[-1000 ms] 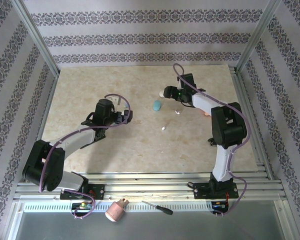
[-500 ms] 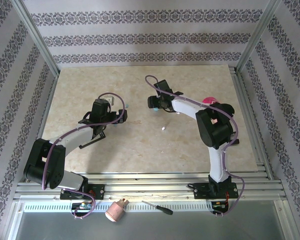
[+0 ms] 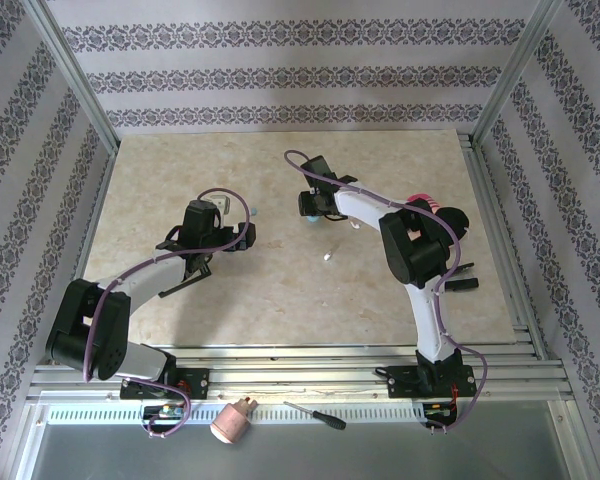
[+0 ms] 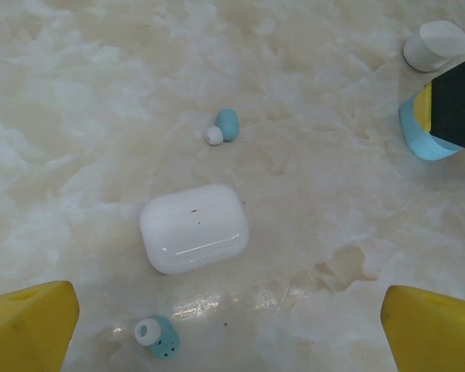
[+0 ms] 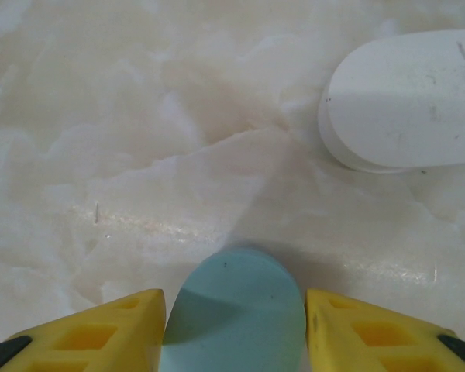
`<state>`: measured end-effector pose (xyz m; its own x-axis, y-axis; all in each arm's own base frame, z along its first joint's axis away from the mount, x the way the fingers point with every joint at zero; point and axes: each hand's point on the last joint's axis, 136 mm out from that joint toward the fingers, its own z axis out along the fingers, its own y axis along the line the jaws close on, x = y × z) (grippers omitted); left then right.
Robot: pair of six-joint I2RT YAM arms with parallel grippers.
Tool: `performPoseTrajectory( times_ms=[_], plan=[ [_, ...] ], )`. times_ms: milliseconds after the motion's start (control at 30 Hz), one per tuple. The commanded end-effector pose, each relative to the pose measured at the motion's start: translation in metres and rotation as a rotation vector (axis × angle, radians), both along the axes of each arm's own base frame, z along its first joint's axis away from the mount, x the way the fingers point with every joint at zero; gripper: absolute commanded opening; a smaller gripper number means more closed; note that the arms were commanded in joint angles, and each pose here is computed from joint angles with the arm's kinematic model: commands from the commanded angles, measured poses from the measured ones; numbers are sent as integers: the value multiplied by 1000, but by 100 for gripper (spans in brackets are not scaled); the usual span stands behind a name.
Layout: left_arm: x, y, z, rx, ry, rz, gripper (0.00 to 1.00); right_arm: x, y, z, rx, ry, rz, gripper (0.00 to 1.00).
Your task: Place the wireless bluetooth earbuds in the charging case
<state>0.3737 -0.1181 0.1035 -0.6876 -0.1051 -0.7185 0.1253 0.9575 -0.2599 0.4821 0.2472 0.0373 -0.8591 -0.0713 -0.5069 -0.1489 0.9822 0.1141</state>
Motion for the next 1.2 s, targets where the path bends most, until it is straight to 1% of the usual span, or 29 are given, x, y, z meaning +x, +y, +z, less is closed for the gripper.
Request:
performPoseTrajectory(
  times_ms=[0,100,200,400,533,667,733,800,833,933,1000,1067,1167],
  plan=[
    [-1,0,8,-6,-33,-21,99,-4,-4,1,-30,19,41,45],
    [-2,-1,8,-8,-34,-28,99,-8,3,10,46,8,124,45],
    [-1,-1,9,-4,-42,-31,99,-24,18,22,155,20,291,45],
    [-1,2,8,7,-42,-19,99,-68,28,24,179,73,558,44],
    [0,4,6,-6,-25,4,99,-90,28,17,157,97,633,42],
    [0,3,6,-13,-25,1,99,-108,33,6,112,103,694,44],
    [0,3,7,-14,-25,-1,99,-108,31,5,76,91,673,46],
    [1,2,8,-19,-26,-2,99,-101,24,10,51,55,612,50],
    [1,2,8,-21,-27,-2,99,-98,22,14,46,32,585,50],
    [1,1,7,-23,-23,-4,99,-88,11,29,22,-36,447,58],
    [1,1,7,-24,-24,-1,99,-88,5,36,13,-62,337,66],
    [3,2,6,-24,-25,4,99,-93,10,44,12,-118,286,71],
    [4,3,4,-27,-28,8,99,-108,28,54,25,-205,243,72]
  ],
)
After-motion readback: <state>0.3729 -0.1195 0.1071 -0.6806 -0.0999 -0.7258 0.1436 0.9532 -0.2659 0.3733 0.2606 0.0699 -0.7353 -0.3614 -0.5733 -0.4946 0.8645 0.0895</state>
